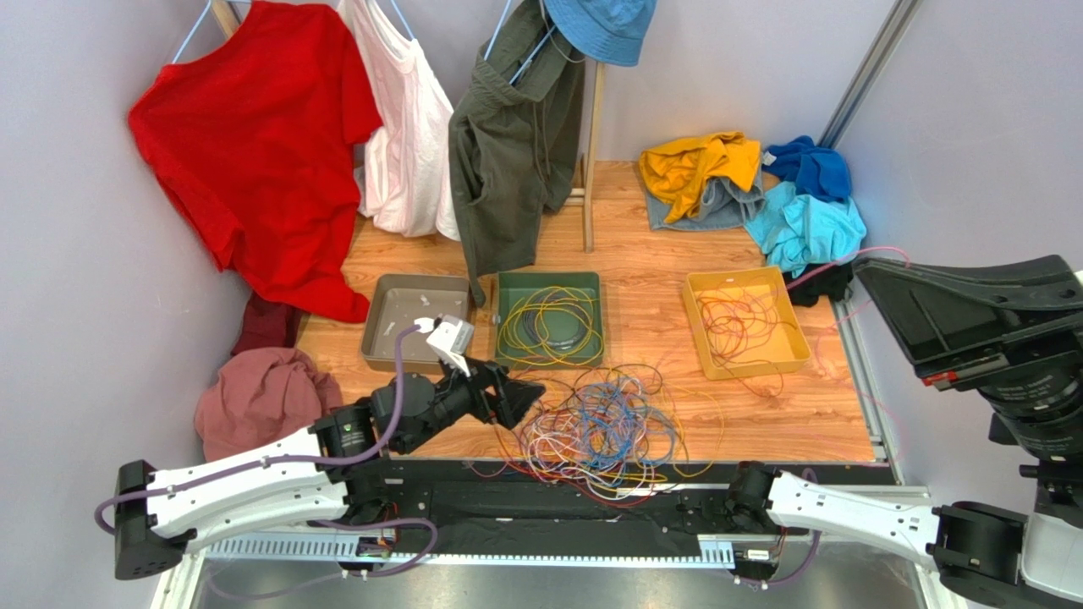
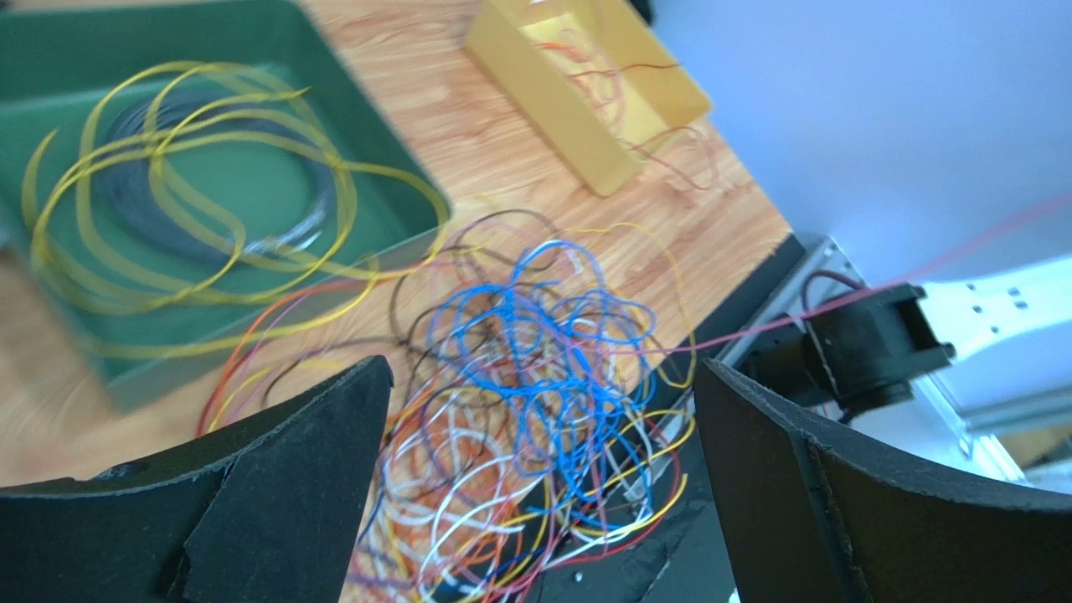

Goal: Untangle the cables

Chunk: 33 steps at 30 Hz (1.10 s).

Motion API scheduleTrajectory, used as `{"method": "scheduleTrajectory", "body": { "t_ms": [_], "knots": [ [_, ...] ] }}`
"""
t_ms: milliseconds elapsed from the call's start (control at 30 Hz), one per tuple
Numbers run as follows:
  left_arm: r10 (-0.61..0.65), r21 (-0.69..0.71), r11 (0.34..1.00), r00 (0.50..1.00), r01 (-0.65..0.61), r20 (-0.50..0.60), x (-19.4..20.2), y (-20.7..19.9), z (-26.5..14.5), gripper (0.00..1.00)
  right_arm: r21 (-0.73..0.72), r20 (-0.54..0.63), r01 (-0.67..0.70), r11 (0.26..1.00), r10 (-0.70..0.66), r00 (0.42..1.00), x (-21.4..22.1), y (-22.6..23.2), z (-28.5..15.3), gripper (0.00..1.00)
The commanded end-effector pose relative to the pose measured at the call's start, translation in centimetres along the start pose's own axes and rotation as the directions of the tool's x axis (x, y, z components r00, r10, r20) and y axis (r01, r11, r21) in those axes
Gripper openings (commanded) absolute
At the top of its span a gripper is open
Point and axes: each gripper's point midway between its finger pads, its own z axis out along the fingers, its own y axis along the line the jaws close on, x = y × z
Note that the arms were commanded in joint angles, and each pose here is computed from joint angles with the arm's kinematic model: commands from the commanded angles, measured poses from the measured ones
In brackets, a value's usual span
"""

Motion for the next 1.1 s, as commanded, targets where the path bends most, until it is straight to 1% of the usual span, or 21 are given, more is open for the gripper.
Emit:
{"method": "scheduleTrajectory", "body": {
  "t_ms": [0,67,100,133,200,233,267,300,367,400,433,467,533,567,633,667,800,833,867,933,1067],
  "knots": [
    [0.103,0.250,0.956,0.972,-0.156,0.213,-5.0,-6.0,0.6,0.99,0.000,-0.100,-0.035,0.999,0.035,0.994,3.3,-0.3,1.3,0.00],
    [0.124,0.327,0.923,0.962,-0.202,0.243,-5.2,-7.7,0.7,0.99,0.007,-0.119,-0.041,0.999,0.042,0.992,4.0,-0.5,1.5,0.00],
    [0.127,0.356,0.905,0.947,-0.233,0.297,-6.3,-8.7,0.4,0.99,0.011,-0.128,-0.046,0.999,0.047,0.991,4.4,-0.6,1.6,0.00],
    [0.139,0.383,0.889,0.946,-0.250,0.293,-6.0,-9.3,0.6,0.99,0.017,-0.135,-0.047,0.999,0.049,0.990,4.8,-0.8,1.7,0.00],
    [0.161,0.420,0.856,0.928,-0.301,0.337,-6.7,-10.6,0.4,0.99,0.020,-0.141,-0.049,0.999,0.052,0.989,5.1,-0.9,1.7,0.00],
    [0.174,0.474,0.817,0.925,-0.328,0.338,-5.9,-11.4,0.0,0.99,0.024,-0.149,-0.050,0.998,0.053,0.987,5.5,-1.0,1.7,0.00],
    [0.165,0.501,0.788,0.907,-0.358,0.388,-6.6,-12.4,-0.6,0.99,0.029,-0.152,-0.051,0.998,0.054,0.987,5.7,-1.1,1.7,0.00],
    [0.180,0.527,0.766,0.910,-0.369,0.374,-5.8,-12.8,-0.4,0.99,0.031,-0.156,-0.052,0.998,0.056,0.986,5.9,-1.2,1.7,0.00],
    [0.204,0.543,0.744,0.906,-0.390,0.370,-5.6,-13.7,0.0,0.99,0.038,-0.166,-0.056,0.998,0.062,0.984,6.6,-1.5,1.8,0.00],
    [0.232,0.551,0.737,0.913,-0.390,0.337,-4.3,-13.7,1.0,0.99,0.037,-0.167,-0.060,0.998,0.065,0.984,6.8,-1.5,1.8,0.00],
    [0.238,0.558,0.729,0.911,-0.396,0.336,-4.3,-14.3,1.3,0.99,0.040,-0.181,-0.068,0.997,0.074,0.981,7.5,-1.6,2.1,0.00],
    [0.263,0.563,0.726,0.916,-0.395,0.304,-3.0,-14.2,2.3,0.99,0.038,-0.185,-0.070,0.997,0.076,0.980,7.7,-1.6,2.2,0.00],
    [0.285,0.592,0.690,0.908,-0.416,0.307,-2.1,-15.4,2.5,0.99,0.045,-0.203,-0.069,0.997,0.076,0.976,8.3,-1.7,2.4,0.00],
    [0.307,0.593,0.688,0.908,-0.419,0.285,-0.9,-15.3,3.2,0.99,0.048,-0.205,-0.070,0.996,0.079,0.975,8.3,-1.8,2.4,0.00],
    [0.325,0.593,0.679,0.902,-0.432,0.285,-0.2,-15.6,3.7,0.99,0.048,-0.214,-0.072,0.996,0.080,0.974,8.5,-1.7,2.5,0.00],
    [0.338,0.590,0.684,0.903,-0.429,0.265,0.7,-15.3,4.3,0.99,0.045,-0.212,-0.074,0.996,0.082,0.974,8.4,-1.7,2.6,0.00],
    [0.357,0.545,0.711,0.896,-0.444,0.263,1.9,-14.2,6.3,0.99,0.044,-0.212,-0.090,0.995,0.097,0.972,8.1,-1.4,2.7,0.00],
    [0.356,0.543,0.708,0.892,-0.452,0.278,1.9,-14.3,6.5,0.99,0.015,-0.231,-0.096,0.995,0.097,0.968,8.4,-0.8,2.7,0.00],
    [0.368,0.540,0.711,0.892,-0.451,0.261,2.8,-13.9,7.2,0.99,0.015,-0.233,-0.095,0.995,0.096,0.968,8.3,-0.8,2.7,0.00],
    [0.366,0.540,0.706,0.889,-0.458,0.274,2.8,-14.2,7.8,0.99,0.019,-0.229,-0.094,0.995,0.096,0.969,7.9,-0.8,2.6,0.00],
    [0.401,0.504,0.728,0.885,-0.464,0.235,5.0,-13.0,10.1,0.99,0.012,-0.225,-0.099,0.995,0.099,0.969,7.4,-0.5,2.3,0.00]
  ]
}}
